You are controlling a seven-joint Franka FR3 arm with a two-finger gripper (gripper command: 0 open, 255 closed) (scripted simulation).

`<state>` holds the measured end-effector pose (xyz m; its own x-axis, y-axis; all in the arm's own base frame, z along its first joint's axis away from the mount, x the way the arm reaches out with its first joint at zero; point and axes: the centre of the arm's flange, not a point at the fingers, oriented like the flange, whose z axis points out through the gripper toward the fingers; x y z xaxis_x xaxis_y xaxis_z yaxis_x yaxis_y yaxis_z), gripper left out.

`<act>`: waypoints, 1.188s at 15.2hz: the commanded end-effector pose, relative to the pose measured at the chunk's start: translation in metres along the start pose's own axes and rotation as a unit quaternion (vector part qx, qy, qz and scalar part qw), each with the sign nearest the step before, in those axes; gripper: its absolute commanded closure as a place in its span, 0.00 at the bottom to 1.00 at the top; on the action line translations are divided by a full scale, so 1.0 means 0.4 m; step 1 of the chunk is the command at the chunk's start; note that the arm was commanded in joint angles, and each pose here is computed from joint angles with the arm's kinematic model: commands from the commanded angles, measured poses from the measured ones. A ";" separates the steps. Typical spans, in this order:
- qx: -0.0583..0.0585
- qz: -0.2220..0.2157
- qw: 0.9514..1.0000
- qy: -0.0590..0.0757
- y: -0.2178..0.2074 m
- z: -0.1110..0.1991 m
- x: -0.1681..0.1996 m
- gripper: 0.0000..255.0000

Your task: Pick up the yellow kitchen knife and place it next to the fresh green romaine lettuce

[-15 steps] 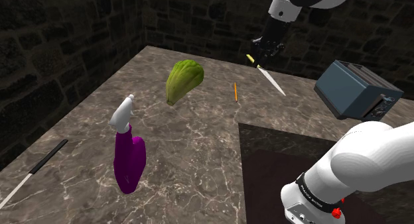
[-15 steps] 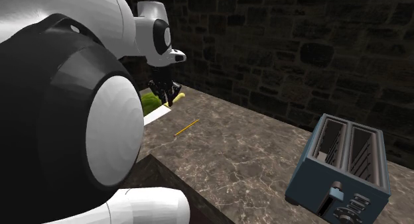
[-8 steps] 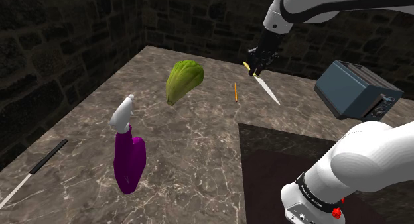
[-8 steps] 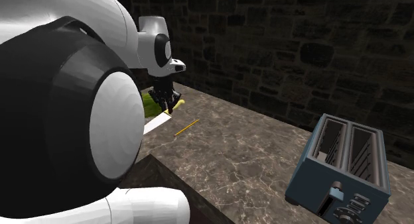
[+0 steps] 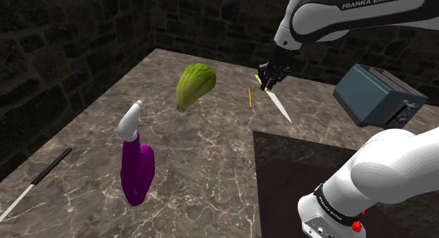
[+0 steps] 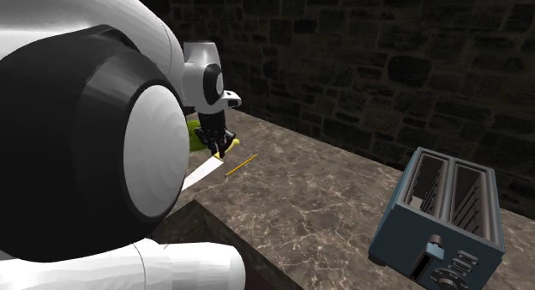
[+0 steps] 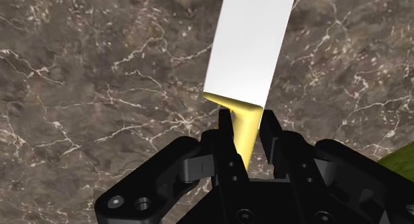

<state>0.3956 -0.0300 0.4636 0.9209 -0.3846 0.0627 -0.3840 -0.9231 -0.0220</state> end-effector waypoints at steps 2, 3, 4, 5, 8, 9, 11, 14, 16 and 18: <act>0.000 0.000 1.000 0.000 0.001 0.041 -0.004 1.00; 0.000 0.000 1.000 0.000 0.001 0.054 -0.005 1.00; 0.000 0.000 1.000 0.000 0.001 0.067 -0.006 1.00; 0.000 0.000 1.000 0.000 0.002 0.080 -0.006 1.00; 0.000 0.000 1.000 0.000 0.003 0.120 -0.009 1.00; 0.000 0.000 1.000 0.000 0.003 0.133 -0.010 1.00; 0.000 0.000 1.000 0.000 0.003 0.159 -0.011 1.00; 0.000 0.000 1.000 0.000 0.004 0.199 -0.014 1.00; 0.000 0.000 1.000 0.000 0.005 0.225 -0.015 1.00; 0.000 0.000 1.000 0.000 0.006 0.252 -0.017 1.00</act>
<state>0.3955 -0.0298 0.3674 0.9209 -0.3847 0.0628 -0.3842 -0.9230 -0.0217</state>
